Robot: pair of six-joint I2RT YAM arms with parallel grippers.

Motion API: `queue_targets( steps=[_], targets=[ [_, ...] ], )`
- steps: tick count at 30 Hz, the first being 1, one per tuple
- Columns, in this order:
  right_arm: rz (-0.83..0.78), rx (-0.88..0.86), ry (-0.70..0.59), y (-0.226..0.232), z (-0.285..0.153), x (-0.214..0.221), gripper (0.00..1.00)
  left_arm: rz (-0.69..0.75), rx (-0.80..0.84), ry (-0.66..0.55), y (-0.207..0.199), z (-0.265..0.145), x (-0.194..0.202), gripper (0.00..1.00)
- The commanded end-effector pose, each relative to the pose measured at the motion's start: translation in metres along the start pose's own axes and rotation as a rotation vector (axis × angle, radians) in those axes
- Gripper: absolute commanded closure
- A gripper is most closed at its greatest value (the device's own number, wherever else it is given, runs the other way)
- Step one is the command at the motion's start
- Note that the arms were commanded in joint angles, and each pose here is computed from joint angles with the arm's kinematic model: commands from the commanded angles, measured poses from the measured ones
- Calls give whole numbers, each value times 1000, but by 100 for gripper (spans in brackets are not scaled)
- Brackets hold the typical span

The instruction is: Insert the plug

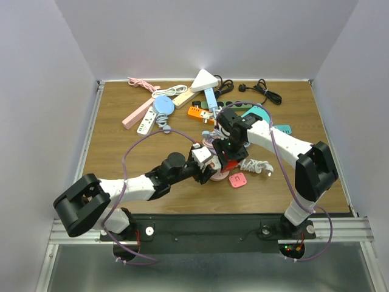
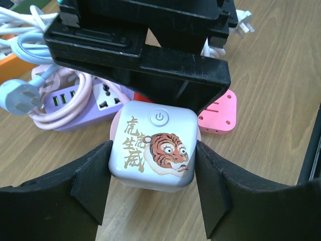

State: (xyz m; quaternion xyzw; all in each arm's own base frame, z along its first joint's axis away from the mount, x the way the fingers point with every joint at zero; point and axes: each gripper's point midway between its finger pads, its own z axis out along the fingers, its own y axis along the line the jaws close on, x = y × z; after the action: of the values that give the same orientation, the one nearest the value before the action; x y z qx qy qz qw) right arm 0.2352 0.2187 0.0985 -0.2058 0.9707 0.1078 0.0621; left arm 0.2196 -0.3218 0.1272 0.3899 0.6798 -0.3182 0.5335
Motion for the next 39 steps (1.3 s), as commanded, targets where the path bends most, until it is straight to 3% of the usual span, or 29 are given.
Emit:
queue_targets(
  steps=[1,6,12,15,27,39],
  targets=[
    [9,-63,15,18,-16,1,51,-22,-8,38,-9,5,10,100],
    [13,-51,8,16,-17,1,46,-70,-36,68,-9,9,21,100],
    [17,-34,-32,14,-27,-3,13,-139,-51,78,-12,17,34,100],
    [17,-32,-64,15,-35,-7,4,-157,-64,95,-12,20,41,100],
    [18,-87,-175,26,-71,-14,0,-129,-69,147,-17,28,57,100],
    [136,76,-307,-31,-68,-30,0,-92,-64,186,-23,32,67,100]
  ],
)
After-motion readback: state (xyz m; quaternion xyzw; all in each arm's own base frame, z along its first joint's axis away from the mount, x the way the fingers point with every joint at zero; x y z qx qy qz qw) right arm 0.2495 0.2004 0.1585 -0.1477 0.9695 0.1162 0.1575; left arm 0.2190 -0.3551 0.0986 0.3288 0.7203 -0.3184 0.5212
